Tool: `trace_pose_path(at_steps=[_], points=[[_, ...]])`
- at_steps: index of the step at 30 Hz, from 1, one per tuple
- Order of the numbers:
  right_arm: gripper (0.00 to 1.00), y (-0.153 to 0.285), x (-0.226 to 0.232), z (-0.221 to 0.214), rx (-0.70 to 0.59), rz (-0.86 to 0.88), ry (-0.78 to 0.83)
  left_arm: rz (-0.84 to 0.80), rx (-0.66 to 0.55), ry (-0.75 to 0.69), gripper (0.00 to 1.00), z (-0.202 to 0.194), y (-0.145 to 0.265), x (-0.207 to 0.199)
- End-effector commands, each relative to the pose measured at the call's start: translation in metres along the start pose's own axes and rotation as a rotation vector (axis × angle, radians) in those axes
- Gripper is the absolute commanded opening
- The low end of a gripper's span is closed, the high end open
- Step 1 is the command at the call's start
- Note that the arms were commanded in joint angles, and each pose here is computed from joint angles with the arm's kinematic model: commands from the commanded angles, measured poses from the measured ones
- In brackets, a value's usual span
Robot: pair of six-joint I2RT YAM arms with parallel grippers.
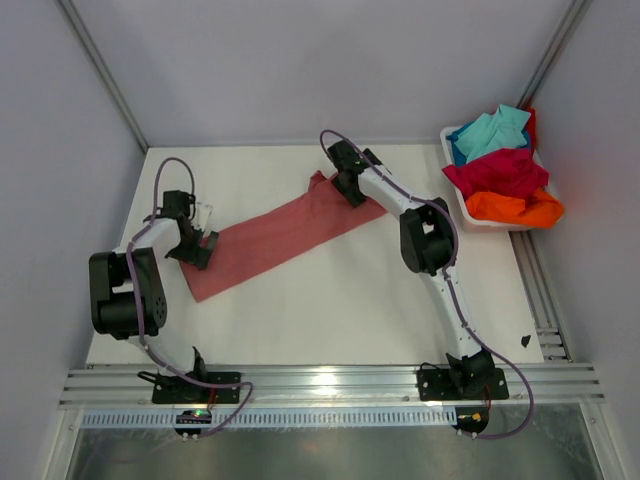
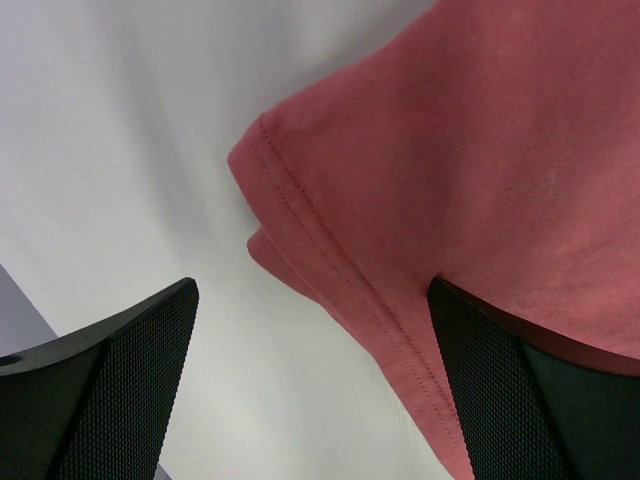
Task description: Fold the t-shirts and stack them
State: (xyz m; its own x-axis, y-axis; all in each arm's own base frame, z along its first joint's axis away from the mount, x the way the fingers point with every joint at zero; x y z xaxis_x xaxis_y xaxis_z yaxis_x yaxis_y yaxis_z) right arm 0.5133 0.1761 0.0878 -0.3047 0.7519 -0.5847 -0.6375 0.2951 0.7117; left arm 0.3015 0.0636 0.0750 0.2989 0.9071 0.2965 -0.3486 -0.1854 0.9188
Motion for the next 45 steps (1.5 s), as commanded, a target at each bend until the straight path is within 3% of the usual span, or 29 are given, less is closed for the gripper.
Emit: trace_pose_path(at_steps=[1, 11, 15, 20, 27, 39, 45], points=[[0.98, 0.006, 0.003, 0.001, -0.017, 0.036, -0.037, -0.006, -0.016, 0.056, 0.99, 0.009, -0.011, 0.015], [0.98, 0.002, 0.004, 0.01, -0.033, 0.038, -0.053, -0.073, 0.069, -0.047, 0.99, -0.018, -0.004, 0.005], [0.98, -0.005, 0.01, 0.009, -0.027, 0.048, -0.052, -0.169, 0.111, -0.088, 0.99, -0.034, 0.004, -0.011], [0.98, -0.009, 0.012, 0.012, -0.033, 0.044, -0.055, -0.275, 0.09, -0.173, 0.99, -0.045, 0.017, -0.027], [0.98, -0.006, 0.01, 0.021, -0.054, 0.053, -0.077, -0.301, 0.088, -0.339, 0.99, -0.05, 0.028, -0.051], [0.98, -0.006, 0.01, 0.02, -0.048, 0.055, -0.075, -0.317, 0.07, -0.624, 0.99, -0.006, 0.042, -0.12], [0.98, -0.006, 0.009, 0.017, -0.038, 0.053, -0.064, -0.302, -0.016, -0.554, 0.99, 0.022, 0.05, -0.125]])
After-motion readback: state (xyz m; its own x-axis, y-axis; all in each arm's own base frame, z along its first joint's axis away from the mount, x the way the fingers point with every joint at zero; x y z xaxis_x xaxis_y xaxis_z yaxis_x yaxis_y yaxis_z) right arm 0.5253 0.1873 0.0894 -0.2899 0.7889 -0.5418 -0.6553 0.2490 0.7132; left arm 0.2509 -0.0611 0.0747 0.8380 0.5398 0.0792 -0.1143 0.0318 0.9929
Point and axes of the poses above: each gripper's point midway between its finger pads, its own y axis back along the fingers, its own x axis along the line the jaws close on, z = x × y, the point moved 5 cm from there along y, back along the fingers, and after that the axes turned 4 degrees about -y, right-handed, at the moved point
